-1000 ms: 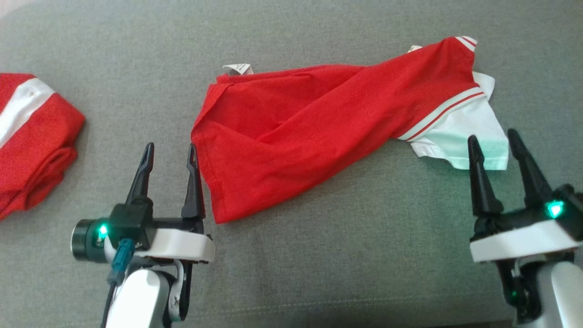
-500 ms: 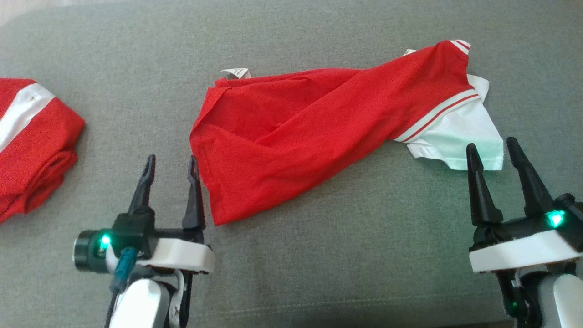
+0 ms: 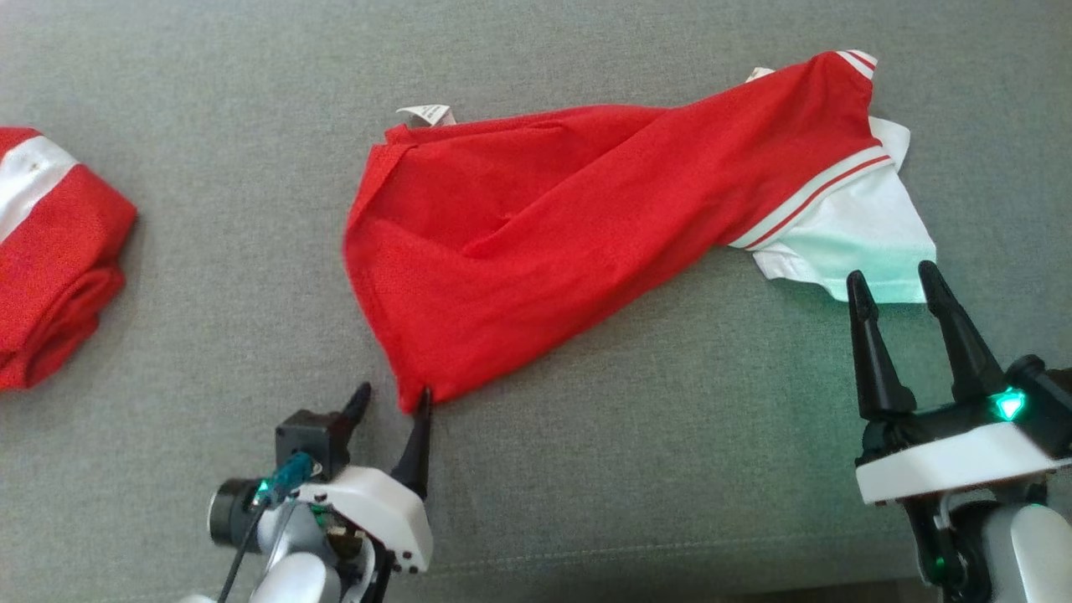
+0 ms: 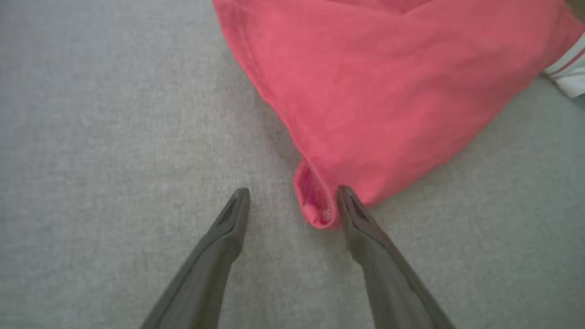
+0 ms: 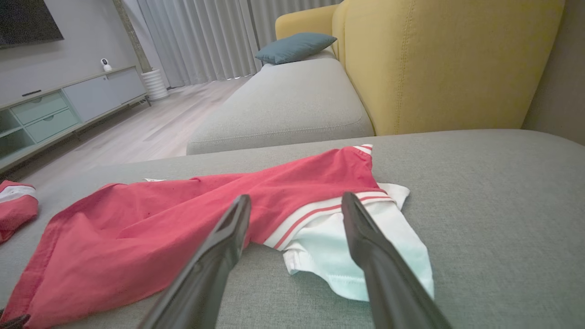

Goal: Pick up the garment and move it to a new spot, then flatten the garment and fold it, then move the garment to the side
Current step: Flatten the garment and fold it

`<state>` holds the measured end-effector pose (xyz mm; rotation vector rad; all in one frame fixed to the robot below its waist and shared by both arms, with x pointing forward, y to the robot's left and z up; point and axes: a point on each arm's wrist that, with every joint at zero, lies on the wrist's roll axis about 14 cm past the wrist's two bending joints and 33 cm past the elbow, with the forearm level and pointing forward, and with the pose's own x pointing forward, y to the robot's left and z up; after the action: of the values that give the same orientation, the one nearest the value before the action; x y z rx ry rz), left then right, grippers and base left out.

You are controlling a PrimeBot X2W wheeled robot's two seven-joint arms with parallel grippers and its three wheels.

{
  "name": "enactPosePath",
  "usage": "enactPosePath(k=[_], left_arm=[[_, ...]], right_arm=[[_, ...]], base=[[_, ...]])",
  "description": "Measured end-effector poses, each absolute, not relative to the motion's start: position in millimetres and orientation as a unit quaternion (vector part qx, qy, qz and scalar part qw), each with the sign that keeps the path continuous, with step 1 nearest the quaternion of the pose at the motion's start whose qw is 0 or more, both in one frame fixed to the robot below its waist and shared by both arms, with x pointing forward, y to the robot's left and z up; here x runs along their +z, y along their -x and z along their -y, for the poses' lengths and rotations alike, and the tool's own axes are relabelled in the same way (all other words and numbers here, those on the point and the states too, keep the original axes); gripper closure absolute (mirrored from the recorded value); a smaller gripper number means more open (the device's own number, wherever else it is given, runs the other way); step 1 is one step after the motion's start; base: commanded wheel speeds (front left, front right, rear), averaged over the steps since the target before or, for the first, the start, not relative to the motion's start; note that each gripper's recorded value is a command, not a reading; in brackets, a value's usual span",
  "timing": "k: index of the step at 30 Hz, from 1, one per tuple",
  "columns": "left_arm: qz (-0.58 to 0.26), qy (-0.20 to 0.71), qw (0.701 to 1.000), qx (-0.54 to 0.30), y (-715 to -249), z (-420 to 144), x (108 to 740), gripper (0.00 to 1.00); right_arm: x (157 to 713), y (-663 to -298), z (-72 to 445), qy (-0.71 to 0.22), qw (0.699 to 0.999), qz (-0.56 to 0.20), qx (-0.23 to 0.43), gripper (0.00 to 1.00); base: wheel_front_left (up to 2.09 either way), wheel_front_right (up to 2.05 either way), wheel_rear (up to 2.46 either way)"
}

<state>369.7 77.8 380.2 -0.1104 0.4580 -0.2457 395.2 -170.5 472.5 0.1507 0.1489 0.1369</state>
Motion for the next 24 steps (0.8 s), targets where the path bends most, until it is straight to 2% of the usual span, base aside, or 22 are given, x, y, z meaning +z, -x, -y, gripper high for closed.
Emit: enactPosePath(k=[5, 6, 7, 8, 16, 24], left_arm=[[-0.248, 0.067, 0.958, -0.126, -366, -75, 372, 0.0], [-0.251, 0.068, 0.957, -0.13, -367, -74, 369, 0.16], [-0.251, 0.07, 0.956, -0.133, -368, -72, 369, 0.81], [-0.251, 0.071, 0.956, -0.135, -369, -72, 369, 1.0], [-0.25, 0.072, 0.954, -0.147, -373, -65, 366, 1.0], [-0.226, 0.066, 0.961, -0.147, -396, -65, 370, 1.0]], right_arm=[[465, -395, 172, -0.078, 0.991, -0.086, 0.065, 0.0], [460, -394, 175, -0.081, 0.99, -0.095, 0.06, 0.0], [457, -394, 178, -0.081, 0.99, -0.1, 0.055, 0.0], [453, -393, 181, -0.08, 0.99, -0.107, 0.05, 0.0], [406, -379, 228, -0.068, 0.977, -0.202, -0.006, 0.0], [388, -409, 246, -0.062, 0.968, -0.243, -0.009, 0.0]], base=[[0.0, 0.0, 0.0], [0.0, 0.0, 0.0], [0.0, 0.0, 0.0], [0.0, 0.0, 0.0], [0.0, 0.0, 0.0], [0.0, 0.0, 0.0]])
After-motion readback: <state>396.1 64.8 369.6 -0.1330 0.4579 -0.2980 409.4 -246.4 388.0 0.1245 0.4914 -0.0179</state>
